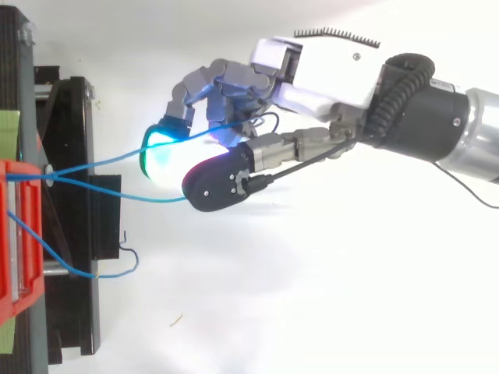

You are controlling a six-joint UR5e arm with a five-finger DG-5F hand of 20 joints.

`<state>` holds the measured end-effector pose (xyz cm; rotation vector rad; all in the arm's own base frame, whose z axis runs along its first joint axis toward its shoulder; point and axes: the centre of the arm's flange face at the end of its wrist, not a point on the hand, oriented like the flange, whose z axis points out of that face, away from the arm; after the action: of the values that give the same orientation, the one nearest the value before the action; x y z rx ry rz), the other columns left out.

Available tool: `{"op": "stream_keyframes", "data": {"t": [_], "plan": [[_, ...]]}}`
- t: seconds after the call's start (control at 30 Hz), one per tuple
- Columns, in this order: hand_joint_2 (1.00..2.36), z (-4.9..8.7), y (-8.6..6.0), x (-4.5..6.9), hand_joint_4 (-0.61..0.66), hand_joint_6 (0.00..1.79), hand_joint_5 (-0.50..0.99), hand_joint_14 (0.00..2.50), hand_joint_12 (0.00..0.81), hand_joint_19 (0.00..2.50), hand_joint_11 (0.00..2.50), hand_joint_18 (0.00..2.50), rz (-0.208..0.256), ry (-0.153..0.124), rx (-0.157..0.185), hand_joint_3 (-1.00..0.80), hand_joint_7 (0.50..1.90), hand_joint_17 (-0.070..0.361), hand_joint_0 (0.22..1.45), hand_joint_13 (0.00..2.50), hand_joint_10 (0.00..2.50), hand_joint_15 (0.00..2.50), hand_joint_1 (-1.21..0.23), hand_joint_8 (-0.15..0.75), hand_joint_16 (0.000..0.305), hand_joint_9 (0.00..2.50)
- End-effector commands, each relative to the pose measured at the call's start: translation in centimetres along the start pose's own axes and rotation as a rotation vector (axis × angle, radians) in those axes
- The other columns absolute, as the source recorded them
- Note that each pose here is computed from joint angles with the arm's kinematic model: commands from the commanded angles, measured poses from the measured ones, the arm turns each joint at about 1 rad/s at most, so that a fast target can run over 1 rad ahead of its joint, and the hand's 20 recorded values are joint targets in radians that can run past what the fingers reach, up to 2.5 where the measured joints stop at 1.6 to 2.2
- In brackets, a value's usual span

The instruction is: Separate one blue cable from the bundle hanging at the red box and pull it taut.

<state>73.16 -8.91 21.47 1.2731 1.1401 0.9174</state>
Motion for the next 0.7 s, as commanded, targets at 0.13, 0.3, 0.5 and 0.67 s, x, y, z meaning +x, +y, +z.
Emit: {"op": "stream_keyframes", "data": {"t": [0.13, 0.3, 0.5, 0.67], "plan": [[1.00, -0.3, 1.8, -0.2, 0.22, 0.81, -0.21, 2.50, 0.380, 1.43, 1.05, 0.93, 0.049, 0.010, -0.021, -0.50, 0.76, 0.100, 0.51, 0.54, 2.50, 1.02, -0.56, 0.379, 0.044, 0.21], [1.00, -0.7, 3.4, -0.7, 0.21, 0.81, -0.21, 2.50, 0.367, 1.57, 1.09, 0.95, 0.029, 0.006, -0.030, -0.50, 0.76, 0.093, 0.54, 0.55, 2.50, 1.05, -0.55, 0.366, 0.041, 0.23], [1.00, -0.3, 4.1, -1.3, 0.19, 0.81, -0.21, 2.50, 0.355, 1.70, 1.11, 0.99, 0.039, -0.008, -0.046, -0.47, 0.77, 0.086, 0.62, 0.56, 2.50, 1.07, -0.50, 0.349, 0.038, 0.27], [1.01, 0.0, 4.7, -1.8, 0.18, 0.81, -0.21, 2.50, 0.351, 1.69, 1.13, 1.00, 0.035, -0.017, -0.059, -0.43, 0.77, 0.087, 0.64, 0.57, 2.50, 1.06, -0.51, 0.350, 0.039, 0.28]]}}
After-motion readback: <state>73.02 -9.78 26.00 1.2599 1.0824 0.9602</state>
